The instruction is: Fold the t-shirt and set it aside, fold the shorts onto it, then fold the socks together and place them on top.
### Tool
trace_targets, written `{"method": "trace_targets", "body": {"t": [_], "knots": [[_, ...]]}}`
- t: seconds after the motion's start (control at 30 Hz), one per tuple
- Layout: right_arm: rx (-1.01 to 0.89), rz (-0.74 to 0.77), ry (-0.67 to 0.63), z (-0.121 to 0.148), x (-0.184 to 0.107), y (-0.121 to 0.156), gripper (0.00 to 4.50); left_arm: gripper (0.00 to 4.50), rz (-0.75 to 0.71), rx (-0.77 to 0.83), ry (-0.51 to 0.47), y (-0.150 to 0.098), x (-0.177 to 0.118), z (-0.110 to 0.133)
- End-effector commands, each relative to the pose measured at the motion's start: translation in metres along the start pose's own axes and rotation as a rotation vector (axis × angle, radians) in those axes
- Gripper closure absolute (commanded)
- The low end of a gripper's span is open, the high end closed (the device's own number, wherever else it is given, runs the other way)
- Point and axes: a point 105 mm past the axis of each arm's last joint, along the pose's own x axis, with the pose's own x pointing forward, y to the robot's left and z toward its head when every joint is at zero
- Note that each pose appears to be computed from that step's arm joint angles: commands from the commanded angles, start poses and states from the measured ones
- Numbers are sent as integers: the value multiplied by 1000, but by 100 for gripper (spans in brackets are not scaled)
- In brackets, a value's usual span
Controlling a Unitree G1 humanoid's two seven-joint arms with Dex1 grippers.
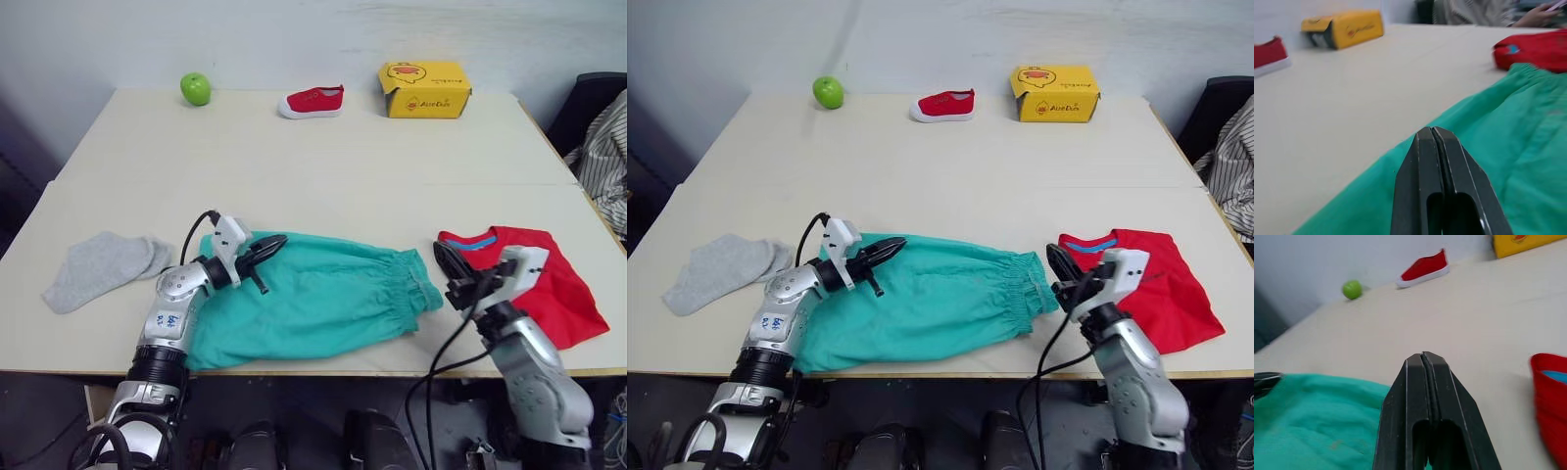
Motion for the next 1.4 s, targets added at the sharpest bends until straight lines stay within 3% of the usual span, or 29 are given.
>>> {"method": "trace_targets", "body": {"t": [0.03, 0.37, 0.6, 0.9, 1.0, 1.1, 1.33, 1.4], "knots": [[135, 14, 101, -4, -17, 14, 360, 450, -155, 32, -24, -20, 10, 13], [546, -212, 393, -52, -61, 25, 7, 450, -237, 82, 98, -33, 34, -19], [578, -294, 444, -72, -51, 18, 3, 450, -245, 68, 124, -33, 40, -25], [571, -306, 469, -101, 0, 12, 3, 450, -248, 2, 154, -31, 35, -42], [562, -301, 437, -102, 16, 10, 61, 450, -231, -12, 148, -28, 35, -42], [561, -269, 401, -105, 29, 15, 165, 450, -196, -12, 149, -20, 32, -41], [507, -301, 181, -87, 38, 4, 410, 450, -175, -5, 143, -12, 28, -38], [482, -301, 142, -80, 36, 1, 448, 450, -179, 0, 139, -13, 29, -37]]}}
